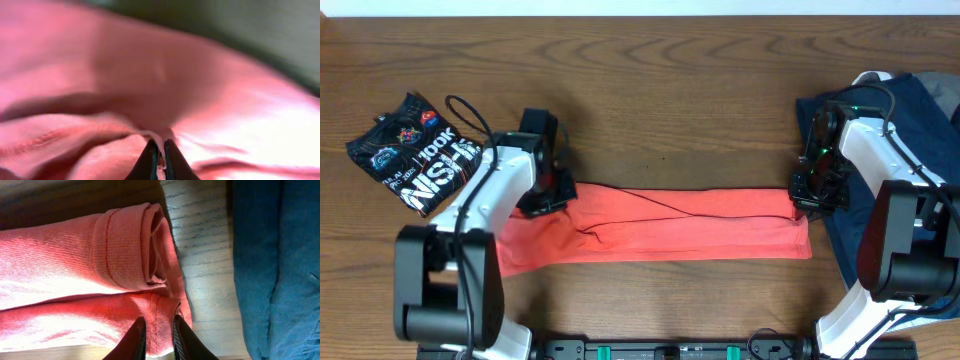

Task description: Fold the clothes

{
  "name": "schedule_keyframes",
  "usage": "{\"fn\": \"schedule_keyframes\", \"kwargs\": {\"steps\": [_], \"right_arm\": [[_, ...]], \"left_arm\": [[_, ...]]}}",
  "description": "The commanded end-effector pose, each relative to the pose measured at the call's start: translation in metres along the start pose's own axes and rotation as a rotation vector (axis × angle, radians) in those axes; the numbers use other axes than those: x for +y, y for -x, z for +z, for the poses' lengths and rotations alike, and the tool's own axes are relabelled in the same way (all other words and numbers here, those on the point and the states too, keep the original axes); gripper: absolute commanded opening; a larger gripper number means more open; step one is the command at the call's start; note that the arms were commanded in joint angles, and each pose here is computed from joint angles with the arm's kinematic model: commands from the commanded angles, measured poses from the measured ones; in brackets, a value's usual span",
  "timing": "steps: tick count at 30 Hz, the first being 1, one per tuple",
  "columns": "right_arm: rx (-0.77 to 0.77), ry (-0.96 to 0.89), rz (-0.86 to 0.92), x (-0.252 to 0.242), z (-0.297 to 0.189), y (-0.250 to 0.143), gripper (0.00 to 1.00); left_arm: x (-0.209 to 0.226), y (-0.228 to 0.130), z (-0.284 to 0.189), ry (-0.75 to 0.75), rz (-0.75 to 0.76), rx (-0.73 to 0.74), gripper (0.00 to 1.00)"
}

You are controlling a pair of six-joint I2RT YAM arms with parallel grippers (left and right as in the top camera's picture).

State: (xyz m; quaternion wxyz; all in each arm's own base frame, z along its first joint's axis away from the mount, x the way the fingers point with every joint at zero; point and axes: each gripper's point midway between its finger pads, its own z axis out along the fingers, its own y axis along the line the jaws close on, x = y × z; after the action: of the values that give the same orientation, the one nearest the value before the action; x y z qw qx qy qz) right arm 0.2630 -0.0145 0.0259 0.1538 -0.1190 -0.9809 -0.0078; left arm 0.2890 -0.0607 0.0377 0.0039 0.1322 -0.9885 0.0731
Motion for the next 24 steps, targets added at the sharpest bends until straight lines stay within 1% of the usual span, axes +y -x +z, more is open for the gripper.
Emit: {"fn": "schedule_keyframes", "kwargs": {"steps": [1, 6, 15, 24], "right_arm": [[-0.018, 0.004, -0.025, 0.003, -0.005, -0.001, 0.18], [-0.018, 0.004, -0.025, 0.003, -0.005, -0.002, 0.18], [-0.018, 0.004, -0.025, 0.003, -0.005, -0.002, 0.18], [-0.018, 0.004, -0.025, 0.003, -0.005, -0.002, 0.18]], "left_arm": [[-0.049, -0.006, -0.028, -0.232, 0.163, -0.012, 0.06], [-0.060, -0.018, -0.025, -0.229, 0.230, 0.007, 0.06], [-0.092, -0.046, -0.020, -0.229, 0.465, 0.030, 0.06], [-0.095, -0.053, -0.018, -0.222, 0.485, 0.044, 0.07]]}}
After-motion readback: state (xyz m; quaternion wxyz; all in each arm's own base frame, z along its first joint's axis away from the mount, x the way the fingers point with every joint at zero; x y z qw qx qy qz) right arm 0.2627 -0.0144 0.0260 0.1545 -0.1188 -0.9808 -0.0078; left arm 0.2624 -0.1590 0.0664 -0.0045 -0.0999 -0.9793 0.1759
